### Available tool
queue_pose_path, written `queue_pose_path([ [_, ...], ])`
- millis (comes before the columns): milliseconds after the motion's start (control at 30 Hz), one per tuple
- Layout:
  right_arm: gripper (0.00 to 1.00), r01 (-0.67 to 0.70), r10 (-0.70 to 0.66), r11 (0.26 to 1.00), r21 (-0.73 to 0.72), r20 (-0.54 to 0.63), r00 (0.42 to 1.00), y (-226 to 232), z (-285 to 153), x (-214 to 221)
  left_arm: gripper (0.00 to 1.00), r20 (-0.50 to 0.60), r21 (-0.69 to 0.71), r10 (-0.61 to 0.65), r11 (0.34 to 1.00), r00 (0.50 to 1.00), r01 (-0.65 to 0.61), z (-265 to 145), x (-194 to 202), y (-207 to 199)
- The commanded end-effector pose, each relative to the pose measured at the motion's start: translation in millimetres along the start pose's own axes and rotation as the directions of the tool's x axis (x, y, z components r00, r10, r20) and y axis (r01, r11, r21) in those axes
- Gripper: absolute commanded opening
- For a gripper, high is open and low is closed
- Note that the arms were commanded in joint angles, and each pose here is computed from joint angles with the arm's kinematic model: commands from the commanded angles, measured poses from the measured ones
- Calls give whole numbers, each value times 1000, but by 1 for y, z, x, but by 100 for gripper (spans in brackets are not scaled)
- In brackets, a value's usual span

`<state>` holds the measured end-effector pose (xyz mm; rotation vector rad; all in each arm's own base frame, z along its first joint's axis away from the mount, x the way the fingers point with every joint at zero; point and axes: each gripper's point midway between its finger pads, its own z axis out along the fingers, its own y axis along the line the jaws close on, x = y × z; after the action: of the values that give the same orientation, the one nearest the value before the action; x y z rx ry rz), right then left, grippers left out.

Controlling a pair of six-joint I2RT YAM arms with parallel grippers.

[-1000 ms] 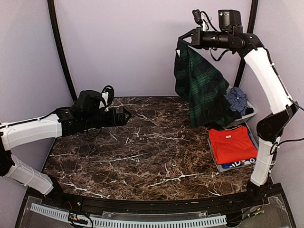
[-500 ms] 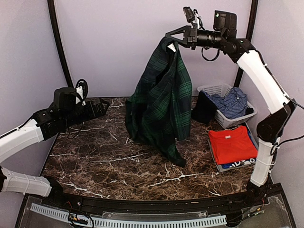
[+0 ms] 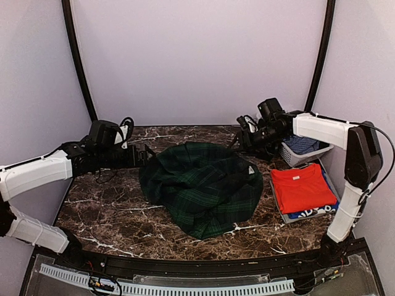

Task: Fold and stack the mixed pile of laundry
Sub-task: Place the crumpled skirt at the center of the board, then adjust the crumpled skirt at the center of the board.

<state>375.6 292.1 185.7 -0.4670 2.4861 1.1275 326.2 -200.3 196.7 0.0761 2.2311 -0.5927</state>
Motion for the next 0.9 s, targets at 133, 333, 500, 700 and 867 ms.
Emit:
queue_pose_path([
  [133, 68, 102, -97, 984, 145, -44, 994, -13, -10, 43, 96, -200, 184, 147, 977, 969, -110, 26, 52, -32],
  [333, 64, 130, -117, 988, 79, -149, 982, 8, 8, 79, 94, -271, 262, 282, 942, 920, -212, 50, 73, -70],
  [500, 64, 159, -152, 987, 13, -228, 962, 26, 18, 116, 95, -305, 272, 306, 936, 902, -226, 69, 80, -81],
  [700, 48, 166, -171, 985, -44, -328, 929, 36, 37, 182, 94, -277, 285, 310, 930, 909, -231, 74, 72, -92],
  [867, 45, 136, -147, 989, -56, -329, 933, 30, 33, 215, 89, -347, 209, 310, 946, 885, -249, 93, 82, -82],
])
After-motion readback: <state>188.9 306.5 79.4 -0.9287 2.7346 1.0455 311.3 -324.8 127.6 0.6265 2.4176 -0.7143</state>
